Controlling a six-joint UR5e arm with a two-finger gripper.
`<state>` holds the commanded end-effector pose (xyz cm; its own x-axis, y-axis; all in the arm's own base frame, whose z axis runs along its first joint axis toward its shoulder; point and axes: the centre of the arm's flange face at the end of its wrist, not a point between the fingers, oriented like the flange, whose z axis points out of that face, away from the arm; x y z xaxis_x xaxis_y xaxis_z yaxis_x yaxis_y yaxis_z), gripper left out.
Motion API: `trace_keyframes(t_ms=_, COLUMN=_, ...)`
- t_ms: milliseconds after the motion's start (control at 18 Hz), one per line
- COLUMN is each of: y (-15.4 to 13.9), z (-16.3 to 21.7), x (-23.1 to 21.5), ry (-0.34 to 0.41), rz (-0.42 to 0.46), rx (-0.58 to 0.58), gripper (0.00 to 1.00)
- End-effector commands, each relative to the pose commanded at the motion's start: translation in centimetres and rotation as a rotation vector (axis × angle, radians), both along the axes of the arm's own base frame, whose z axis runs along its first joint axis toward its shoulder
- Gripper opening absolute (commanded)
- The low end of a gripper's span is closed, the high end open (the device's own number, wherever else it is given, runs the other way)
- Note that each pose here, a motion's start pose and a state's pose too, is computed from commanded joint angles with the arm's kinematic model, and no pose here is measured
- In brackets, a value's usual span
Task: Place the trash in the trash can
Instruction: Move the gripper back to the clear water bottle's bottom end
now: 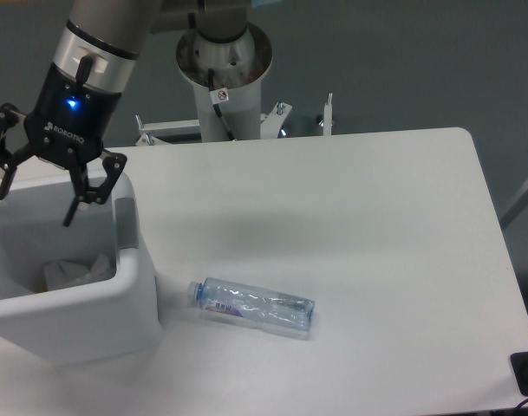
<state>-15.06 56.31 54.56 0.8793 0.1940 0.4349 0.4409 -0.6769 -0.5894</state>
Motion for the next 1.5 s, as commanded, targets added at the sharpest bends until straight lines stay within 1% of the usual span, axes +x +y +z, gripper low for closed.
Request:
trace_keyframes(t_ms=56, y=-1.0, z=-0.2, x=-2.6, ry=-0.030, rz=0.080, rx=-0.012, gripper=1.00)
trace_keyframes(t_ms=111, y=-2.3, z=-0.2, x=-5.8, ry=-0.057, rz=0.185, rx=-0.025, gripper=1.00)
trace_keyframes(t_ms=167, y=-3.8, z=-0.5, x=-9.5, ry=-0.079, rz=0.327, rx=-0.055, gripper=1.00)
trace_keyframes(t_ms=278, y=-5.6, z=-1.9, x=-13.4, ry=-0.077, rz=0.523, rx=-0.127, gripper=1.00)
trace_keyframes(t_ms=333, y=-6.3, z=-4.3, x=-15.6, ry=-0.076, rz=0.648, rx=-0.200, gripper=1.00)
trace_keyframes(t_ms=389, y=-6.4, z=-5.9, x=-16.5, ry=-0.071, rz=0.701, rx=-0.243, gripper=1.00)
trace_keyframes(t_ms=500, y=-6.0, z=-9.6, x=-18.2, ry=-0.067, rz=0.747, rx=-0.322, gripper=1.00)
trace_keyframes(t_ms=556, y=-5.6, z=-11.8, x=-19.0, ry=-0.072, rz=0.762, rx=-0.374, gripper=1.00)
trace_keyframes(t_ms=667, y=-5.1, z=-15.2, x=-20.1, ry=-0.086, rz=0.797, rx=-0.440, gripper=1.00)
trace_keyframes(t_ms=889, y=-4.2, z=-19.6, x=-21.5, ry=-0.117, rz=0.799, rx=-0.505, gripper=1.00)
trace_keyframes(t_ms=1056, y=-3.5, z=-24.3, x=-22.4, ry=-0.144, rz=0.795, rx=-0.578, gripper=1.00)
trace_keyframes(t_ms=1167, y=-3.5, z=-26.0, x=-23.5, ry=-0.168, rz=0.822, rx=-0.600, gripper=1.00)
trace_keyframes(t_ms=1278, y=-3.0, z=-28.0, x=-24.7, ry=-0.213, rz=0.887, rx=-0.619, gripper=1.00)
trace_keyframes(t_ms=1333, y=-2.8, z=-29.1, x=-25.1, ry=-0.218, rz=0.918, rx=-0.638, gripper=1.00)
trace_keyframes(t_ms=1389, y=-3.0, z=-29.8, x=-25.3, ry=-0.212, rz=0.945, rx=-0.654, gripper=1.00)
trace_keyframes(t_ms=1500, y=-3.1, z=-29.7, x=-25.3, ry=-0.229, rz=0.977, rx=-0.651, gripper=1.00)
